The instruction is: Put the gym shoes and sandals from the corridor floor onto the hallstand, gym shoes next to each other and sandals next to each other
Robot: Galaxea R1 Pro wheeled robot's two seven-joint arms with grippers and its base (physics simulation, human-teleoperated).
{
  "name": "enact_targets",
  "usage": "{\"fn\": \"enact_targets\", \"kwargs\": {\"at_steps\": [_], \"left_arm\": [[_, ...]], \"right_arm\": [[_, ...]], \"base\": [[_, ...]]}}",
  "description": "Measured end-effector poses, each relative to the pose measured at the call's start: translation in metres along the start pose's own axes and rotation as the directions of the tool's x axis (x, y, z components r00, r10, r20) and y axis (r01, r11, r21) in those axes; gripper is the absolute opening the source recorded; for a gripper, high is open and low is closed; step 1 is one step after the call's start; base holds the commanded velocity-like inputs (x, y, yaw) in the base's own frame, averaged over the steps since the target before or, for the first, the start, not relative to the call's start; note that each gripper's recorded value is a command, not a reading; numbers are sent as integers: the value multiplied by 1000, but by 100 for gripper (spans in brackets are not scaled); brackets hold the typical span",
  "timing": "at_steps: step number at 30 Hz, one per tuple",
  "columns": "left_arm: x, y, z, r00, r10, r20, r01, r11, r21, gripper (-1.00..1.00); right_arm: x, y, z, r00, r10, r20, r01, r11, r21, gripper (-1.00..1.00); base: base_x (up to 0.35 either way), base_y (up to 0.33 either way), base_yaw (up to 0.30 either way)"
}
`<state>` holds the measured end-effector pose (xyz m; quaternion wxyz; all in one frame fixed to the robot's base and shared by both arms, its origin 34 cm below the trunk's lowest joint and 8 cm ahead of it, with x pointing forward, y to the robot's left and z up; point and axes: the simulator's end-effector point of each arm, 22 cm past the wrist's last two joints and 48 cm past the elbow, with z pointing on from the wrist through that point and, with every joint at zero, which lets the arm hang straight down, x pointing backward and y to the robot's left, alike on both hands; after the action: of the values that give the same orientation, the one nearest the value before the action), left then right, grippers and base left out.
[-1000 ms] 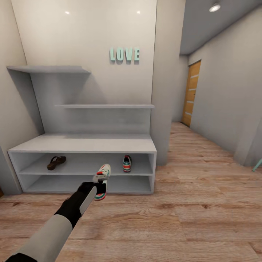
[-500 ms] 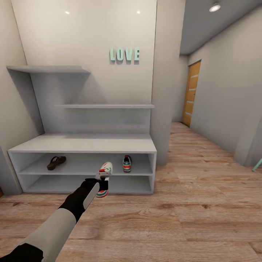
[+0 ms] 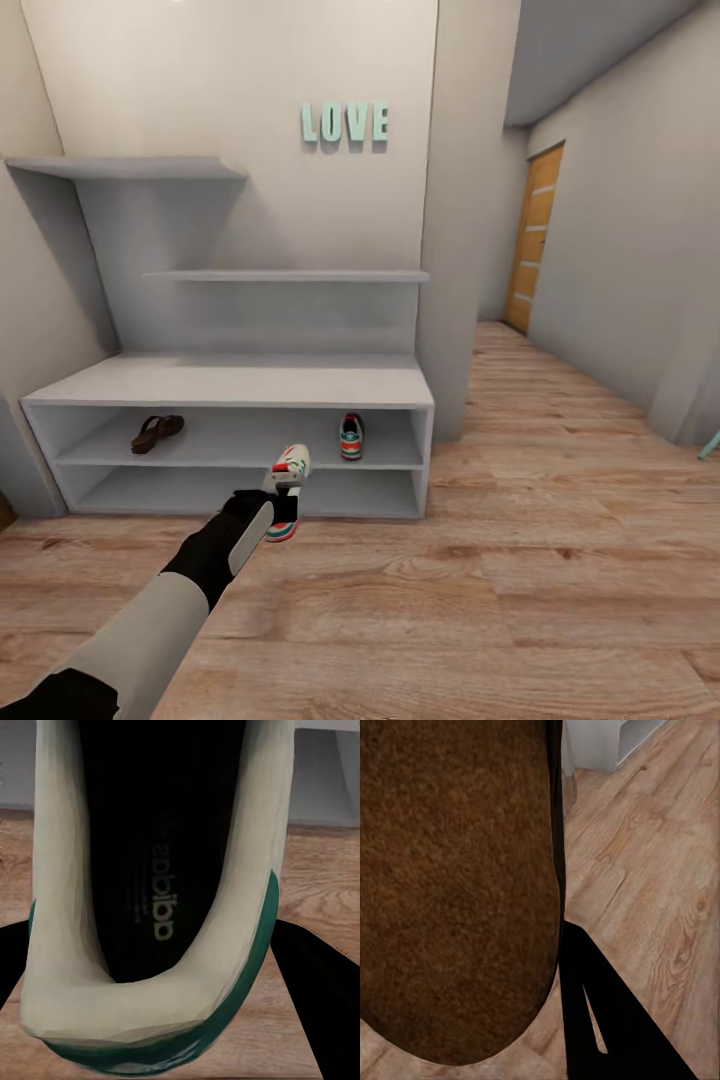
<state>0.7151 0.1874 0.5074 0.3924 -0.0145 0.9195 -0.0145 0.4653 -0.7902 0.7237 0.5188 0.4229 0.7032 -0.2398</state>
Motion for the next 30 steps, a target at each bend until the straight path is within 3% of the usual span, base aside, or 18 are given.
{"fn": "enact_targets", "kwargs": {"at_steps": [2,4,18,26,29,30], "left_arm": [[5,1,5,1000,0,-11,0,1000,-1,-100],[10,2,10,1000,0,-21,0,1000,-3,-100],[48,4,42,995,-2,-97,1,1000,-6,-100],[48,2,44,995,-2,-97,2,1000,-2,-100],[32,-1,43,997,-1,-75,2,1000,2,-100],[10,-8,40,999,-5,-48,5,1000,14,-100]], "right_arm": [[21,2,2,996,5,-85,-5,1000,4,-100],[28,3,4,994,1,-107,0,1000,7,-100],[57,9,21,987,-52,-153,58,998,36,-100],[58,9,23,986,-57,-155,64,997,40,-100],[58,9,23,986,-57,-155,64,997,40,-100],[58,9,23,986,-56,-155,63,997,40,-100]], "base": [[0,0,165],[0,0,168],[0,0,171],[0,0,104],[0,0,15],[0,0,5]]}}
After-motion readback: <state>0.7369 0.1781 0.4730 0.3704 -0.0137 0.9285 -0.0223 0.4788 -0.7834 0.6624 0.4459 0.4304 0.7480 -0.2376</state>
